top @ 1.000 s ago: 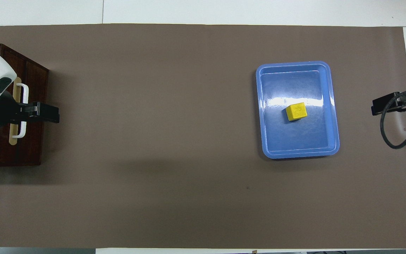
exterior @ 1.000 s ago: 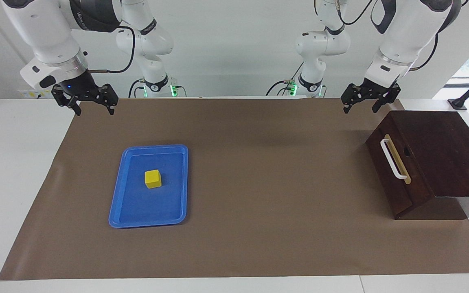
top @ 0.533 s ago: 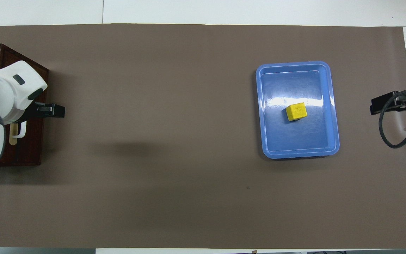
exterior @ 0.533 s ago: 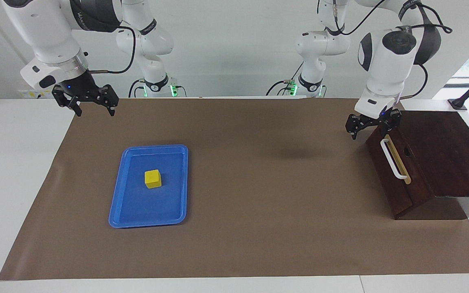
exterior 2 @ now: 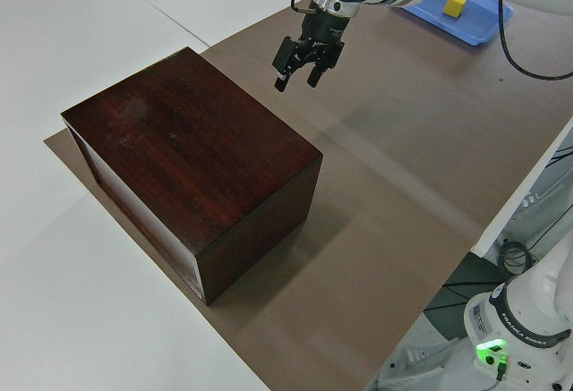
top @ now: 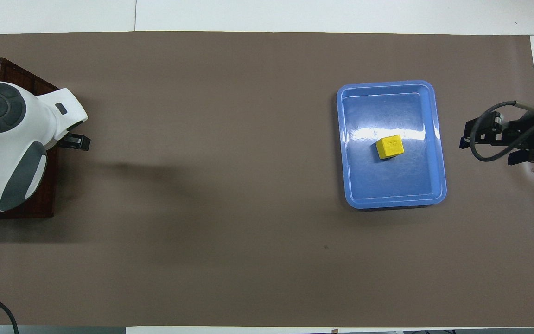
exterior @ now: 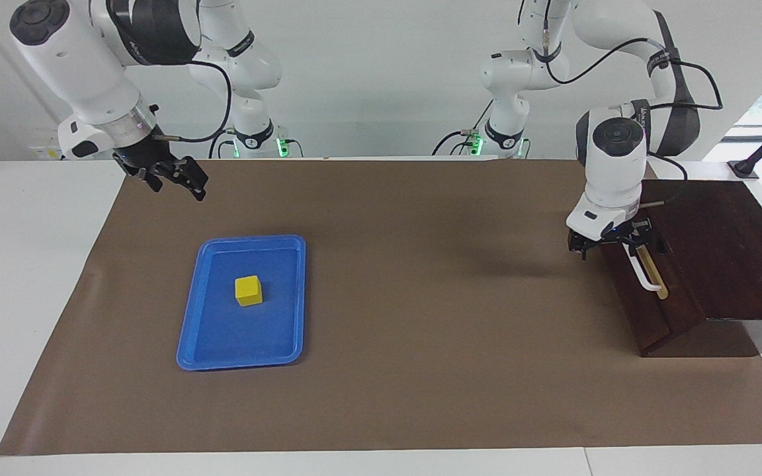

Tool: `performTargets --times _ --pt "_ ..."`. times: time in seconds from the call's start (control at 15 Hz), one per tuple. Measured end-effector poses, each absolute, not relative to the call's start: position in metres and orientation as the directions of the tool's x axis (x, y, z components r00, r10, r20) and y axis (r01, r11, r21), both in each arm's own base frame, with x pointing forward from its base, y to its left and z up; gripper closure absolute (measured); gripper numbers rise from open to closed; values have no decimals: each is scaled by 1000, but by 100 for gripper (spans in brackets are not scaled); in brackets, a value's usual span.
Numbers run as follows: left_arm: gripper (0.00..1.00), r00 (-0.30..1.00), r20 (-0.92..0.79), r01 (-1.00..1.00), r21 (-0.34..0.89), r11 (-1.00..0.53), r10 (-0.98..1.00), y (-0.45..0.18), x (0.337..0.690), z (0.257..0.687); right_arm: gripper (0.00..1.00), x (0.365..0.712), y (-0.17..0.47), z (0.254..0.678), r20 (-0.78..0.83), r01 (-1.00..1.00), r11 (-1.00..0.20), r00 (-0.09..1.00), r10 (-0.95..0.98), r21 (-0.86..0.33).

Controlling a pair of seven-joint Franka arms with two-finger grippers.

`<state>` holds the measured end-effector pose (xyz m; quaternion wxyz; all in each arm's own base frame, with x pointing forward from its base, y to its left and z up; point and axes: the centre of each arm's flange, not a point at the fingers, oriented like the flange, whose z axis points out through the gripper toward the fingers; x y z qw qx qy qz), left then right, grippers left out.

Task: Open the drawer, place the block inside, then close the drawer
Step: 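Reach the right gripper down over the yellow cube in the blue tray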

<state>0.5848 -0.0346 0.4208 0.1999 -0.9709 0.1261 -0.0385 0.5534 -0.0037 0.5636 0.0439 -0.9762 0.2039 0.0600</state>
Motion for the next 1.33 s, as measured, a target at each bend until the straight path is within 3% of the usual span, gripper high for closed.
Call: performTargets --times 0.4,0.87,1.33 --pt "0 957 24 -258 -398 -881 -290 -11 587 405 0 576 -16 483 -314 -743 -665 652 -691 -80" --pt "0 948 32 -279 -388 -878 -316 -13 581 387 0 586 -29 421 -472 -922 -377 372 -799 -89" --pt "0 933 78 -298 -379 -876 -351 -111 570 383 0 594 -43 352 -622 -974 -225 199 -757 -38"
